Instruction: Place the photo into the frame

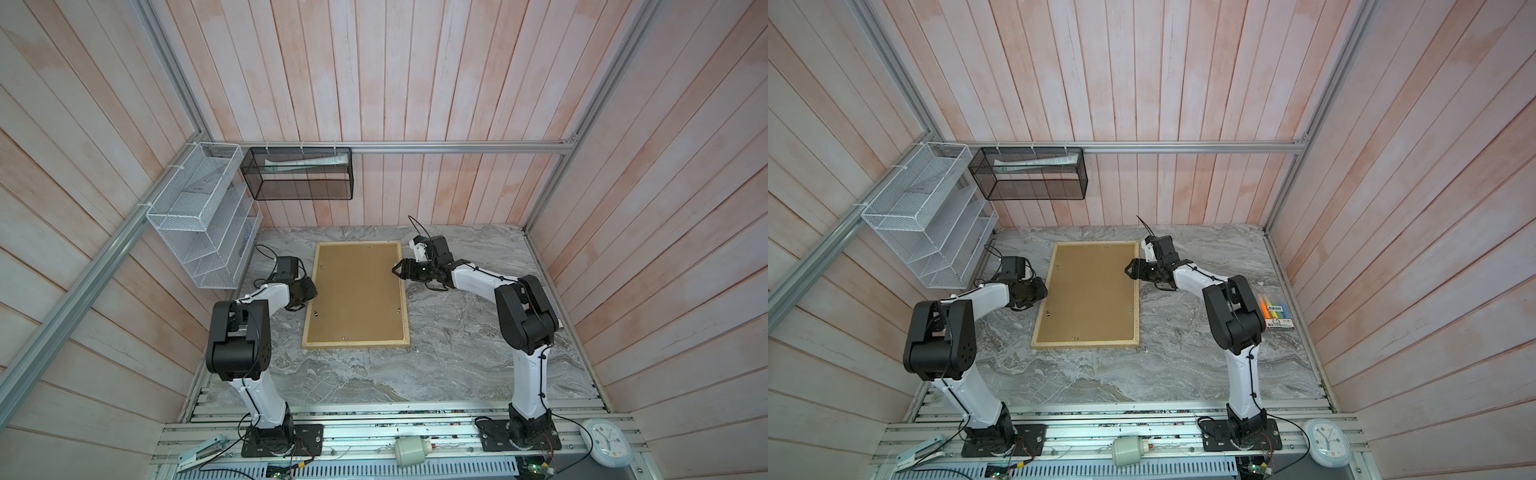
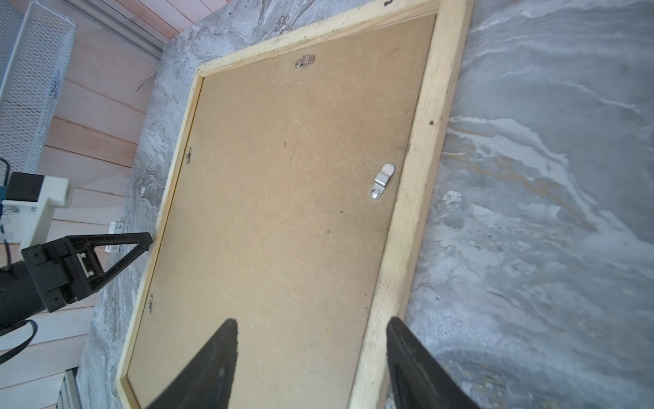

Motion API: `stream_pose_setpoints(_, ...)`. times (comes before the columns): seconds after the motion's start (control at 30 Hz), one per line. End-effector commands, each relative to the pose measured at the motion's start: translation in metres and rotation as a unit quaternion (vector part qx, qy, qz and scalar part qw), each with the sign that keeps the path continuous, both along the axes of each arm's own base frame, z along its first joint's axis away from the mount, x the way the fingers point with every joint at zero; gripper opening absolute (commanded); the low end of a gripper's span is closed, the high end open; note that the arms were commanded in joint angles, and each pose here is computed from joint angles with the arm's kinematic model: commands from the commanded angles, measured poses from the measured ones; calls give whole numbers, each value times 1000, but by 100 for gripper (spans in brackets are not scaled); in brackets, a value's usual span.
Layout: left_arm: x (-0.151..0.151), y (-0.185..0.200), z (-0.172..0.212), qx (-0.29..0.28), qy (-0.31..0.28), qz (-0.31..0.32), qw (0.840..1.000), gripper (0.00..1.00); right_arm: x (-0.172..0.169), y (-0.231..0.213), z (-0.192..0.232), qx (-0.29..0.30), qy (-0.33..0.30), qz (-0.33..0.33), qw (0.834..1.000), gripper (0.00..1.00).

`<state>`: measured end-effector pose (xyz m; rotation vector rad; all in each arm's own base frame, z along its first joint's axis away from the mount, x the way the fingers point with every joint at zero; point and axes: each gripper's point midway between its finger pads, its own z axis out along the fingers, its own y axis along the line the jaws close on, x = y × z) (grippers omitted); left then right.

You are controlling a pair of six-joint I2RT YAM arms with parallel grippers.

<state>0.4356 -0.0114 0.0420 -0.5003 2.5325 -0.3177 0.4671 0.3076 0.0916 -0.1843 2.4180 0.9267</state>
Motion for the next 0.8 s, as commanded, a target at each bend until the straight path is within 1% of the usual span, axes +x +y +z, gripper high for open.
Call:
stream_pose_setpoints(0.0, 6, -1, 2, -3, -3, -10, 1000, 36, -4, -11, -8, -35, 2, -12, 999, 63)
stream_pose_setpoints(0.1, 6, -2, -1, -6, 0, -13, 1000, 36, -5, -17, -18, -54, 9, -17, 998, 57)
stream_pose_setpoints(0.23, 6, -2, -5, -5, 7, -15, 1000, 35, -9, -18, -26, -61, 15, -16, 998, 49)
stream_pose_setpoints(0.3, 6, -3, -6, -8, 7, -17, 1000, 34, -10, -18, -30, -65, 18, -15, 998, 48)
stream_pose_setpoints(0.37, 6, -4, -4, -9, 5, -18, 1000, 33, -11, -17, -34, -68, 23, -14, 997, 43)
stream_pose_setpoints(0.47, 6, -7, -3, -13, 3, -21, 1000, 32, -14, -14, -41, -69, 28, -10, 997, 40)
stream_pose_setpoints(0.57, 7, -10, -2, -17, 0, -28, 999, 30, -16, -11, -46, -71, 33, -4, 997, 38)
stream_pose_setpoints(0.77, 7, -16, -4, -22, 2, -38, 999, 27, -20, -8, -55, -87, 40, 0, 995, 37)
